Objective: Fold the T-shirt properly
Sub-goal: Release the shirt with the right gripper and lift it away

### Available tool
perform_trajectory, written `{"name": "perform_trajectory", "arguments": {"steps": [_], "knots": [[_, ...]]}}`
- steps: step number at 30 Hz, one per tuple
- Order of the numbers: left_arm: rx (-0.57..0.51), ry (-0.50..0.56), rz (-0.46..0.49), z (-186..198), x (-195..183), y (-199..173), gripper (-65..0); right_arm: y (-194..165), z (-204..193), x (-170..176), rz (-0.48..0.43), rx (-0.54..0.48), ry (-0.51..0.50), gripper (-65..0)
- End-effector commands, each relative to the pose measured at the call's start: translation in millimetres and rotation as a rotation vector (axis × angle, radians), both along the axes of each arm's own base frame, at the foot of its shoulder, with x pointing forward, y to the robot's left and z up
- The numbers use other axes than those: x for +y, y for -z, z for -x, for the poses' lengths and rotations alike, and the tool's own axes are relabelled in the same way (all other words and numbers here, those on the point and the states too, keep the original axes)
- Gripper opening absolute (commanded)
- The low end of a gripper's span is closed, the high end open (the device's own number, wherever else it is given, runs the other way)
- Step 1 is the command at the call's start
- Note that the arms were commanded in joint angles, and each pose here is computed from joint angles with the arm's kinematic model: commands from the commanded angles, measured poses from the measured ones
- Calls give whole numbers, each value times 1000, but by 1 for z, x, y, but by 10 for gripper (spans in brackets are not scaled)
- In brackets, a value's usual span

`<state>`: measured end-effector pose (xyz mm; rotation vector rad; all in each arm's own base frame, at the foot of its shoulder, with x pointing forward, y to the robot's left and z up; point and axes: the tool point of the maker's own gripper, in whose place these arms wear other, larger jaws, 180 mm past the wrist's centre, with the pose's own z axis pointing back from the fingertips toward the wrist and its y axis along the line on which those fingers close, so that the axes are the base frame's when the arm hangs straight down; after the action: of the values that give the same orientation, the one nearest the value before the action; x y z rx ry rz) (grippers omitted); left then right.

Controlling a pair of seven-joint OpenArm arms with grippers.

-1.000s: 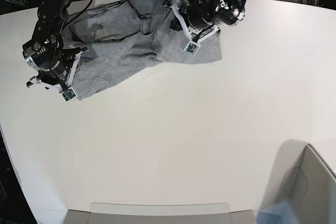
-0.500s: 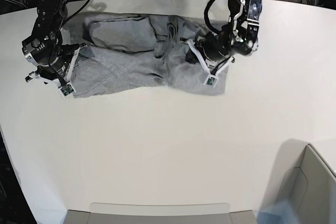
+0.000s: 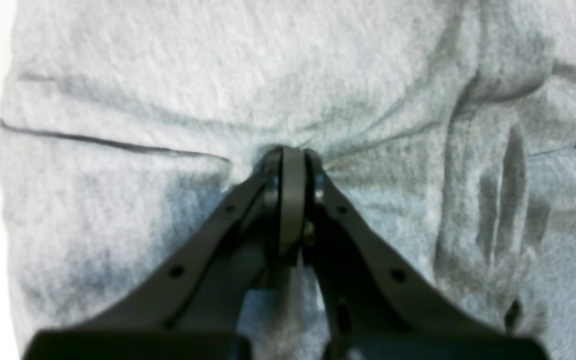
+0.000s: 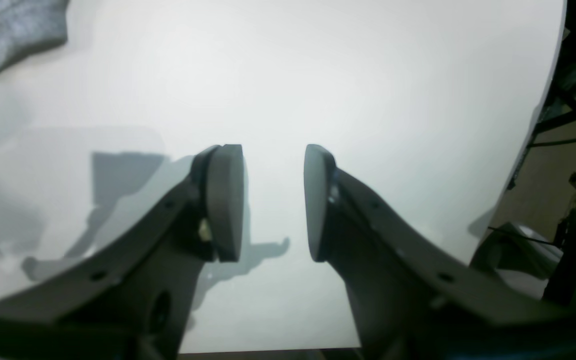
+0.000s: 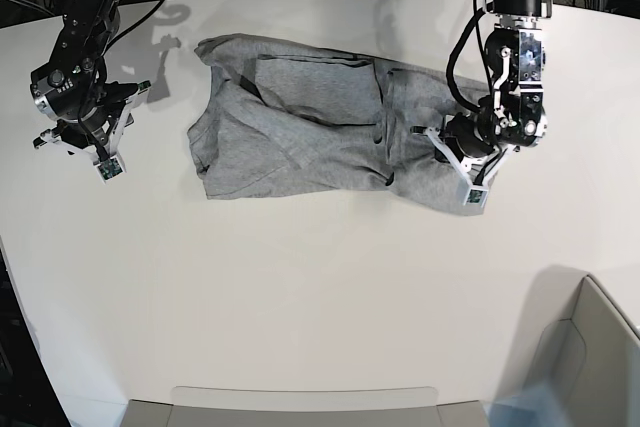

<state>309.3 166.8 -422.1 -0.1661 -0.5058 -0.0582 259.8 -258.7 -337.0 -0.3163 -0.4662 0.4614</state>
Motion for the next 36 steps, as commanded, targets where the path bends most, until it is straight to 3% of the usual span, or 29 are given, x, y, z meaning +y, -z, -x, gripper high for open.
{"name": "perform_trajectory", "arguments": {"steps": [1, 5, 8, 12, 20, 26, 30, 36], "knots": [[-17, -1, -10, -6, 3, -7, -650, -9, -6, -2, 16, -28, -19, -441], [-96, 22, -14, -14, -3, -32, -650, -10, -8, 0, 8, -36, -25, -441], [-149, 40, -17, -16, -9, -50, -650, -9, -12, 15, -75, -57, -60, -441], [-163, 38, -23, -11, -8, -61, -650, 6, -10, 32, -243, -45, -71, -441], [-118, 36, -22, 6, -7, -47, -650, 35, 15, 36, -710, -61, 79, -441], [-112, 43, -20, 8, -10, -45, -650, 63, 37, 51, -973, 4, 151, -441], [-111, 44, -19, 8, -10, -45, -650, 72, 37, 59, -1023, 29, 165, -441], [-101, 44, -18, 12, -11, -42, -650, 68, 23, 101, -1071, 40, 57, -441]]}}
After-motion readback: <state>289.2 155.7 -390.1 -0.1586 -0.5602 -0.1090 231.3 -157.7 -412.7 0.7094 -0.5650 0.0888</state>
